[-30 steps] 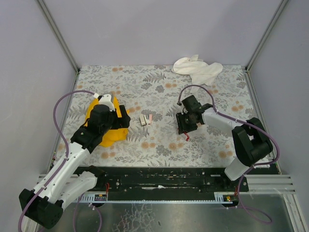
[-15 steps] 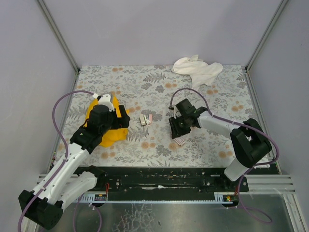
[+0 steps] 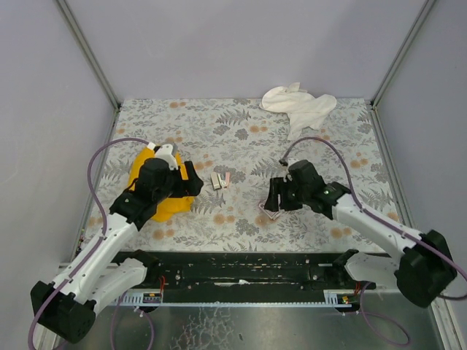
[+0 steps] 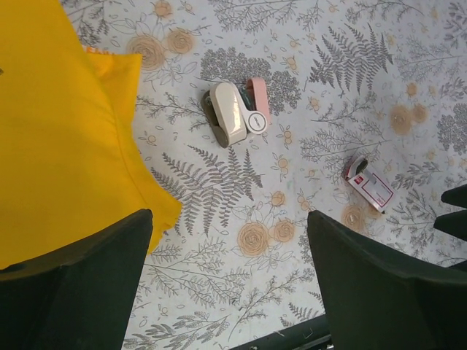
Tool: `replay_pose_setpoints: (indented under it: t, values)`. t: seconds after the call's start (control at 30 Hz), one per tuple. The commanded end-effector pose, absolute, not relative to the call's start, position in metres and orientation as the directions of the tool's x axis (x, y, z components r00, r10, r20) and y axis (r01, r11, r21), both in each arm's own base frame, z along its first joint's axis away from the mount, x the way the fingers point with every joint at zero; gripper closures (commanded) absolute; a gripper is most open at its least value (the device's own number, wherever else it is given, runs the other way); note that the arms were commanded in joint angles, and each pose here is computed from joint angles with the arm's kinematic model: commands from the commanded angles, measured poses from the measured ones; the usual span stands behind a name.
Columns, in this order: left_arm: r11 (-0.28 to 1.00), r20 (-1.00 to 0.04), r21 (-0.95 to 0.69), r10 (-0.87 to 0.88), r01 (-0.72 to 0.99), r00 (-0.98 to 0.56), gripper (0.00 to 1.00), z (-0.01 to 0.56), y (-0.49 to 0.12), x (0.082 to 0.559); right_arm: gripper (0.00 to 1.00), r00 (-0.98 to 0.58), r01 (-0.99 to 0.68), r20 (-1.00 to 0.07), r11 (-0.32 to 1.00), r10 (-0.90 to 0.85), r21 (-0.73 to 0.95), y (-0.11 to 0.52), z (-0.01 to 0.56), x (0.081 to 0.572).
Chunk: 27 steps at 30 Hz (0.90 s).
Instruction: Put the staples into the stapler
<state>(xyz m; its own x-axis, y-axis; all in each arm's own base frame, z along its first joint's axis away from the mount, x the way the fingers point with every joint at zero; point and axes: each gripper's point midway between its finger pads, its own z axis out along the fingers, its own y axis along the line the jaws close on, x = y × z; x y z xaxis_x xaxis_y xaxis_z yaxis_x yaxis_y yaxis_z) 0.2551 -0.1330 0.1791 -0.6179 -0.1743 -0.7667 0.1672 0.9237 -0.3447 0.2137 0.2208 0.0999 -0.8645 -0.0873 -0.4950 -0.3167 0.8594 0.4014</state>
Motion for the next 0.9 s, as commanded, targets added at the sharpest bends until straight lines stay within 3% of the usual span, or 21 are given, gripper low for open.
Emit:
replay_pose_setpoints:
  t: [0.0,0.4,0.6,0.87]
  values:
    - [0.882,-0.774,-0.406,-0.193,0.239,-0.602,0.15,0.193,-0.155,0.262,0.35,-0.882,-0.115,-0.455,0.879,0.124,0.462,0.194,0.085,0.21]
    - [0.83,-0.745,-0.477,-0.207,0.289,-0.634,0.16,0.197,-0.19,0.26,0.5,-0.887,0.108,-0.291,0.774,0.358,0.623,0.185,0.043,0.206]
    - [0.872,-0.784,-0.419,-0.206,0.254,-0.586,0.13,0.209,-0.174,0.269,0.54,-0.864,0.174,-0.265,0.749,0.428,0.64,0.184,0.032,0.21]
    - [0.85,-0.764,-0.461,-0.233,0.255,-0.602,0.12,0.206,-0.18,0.272,0.6,-0.854,0.195,-0.272,0.758,0.443,0.623,0.18,0.025,0.212]
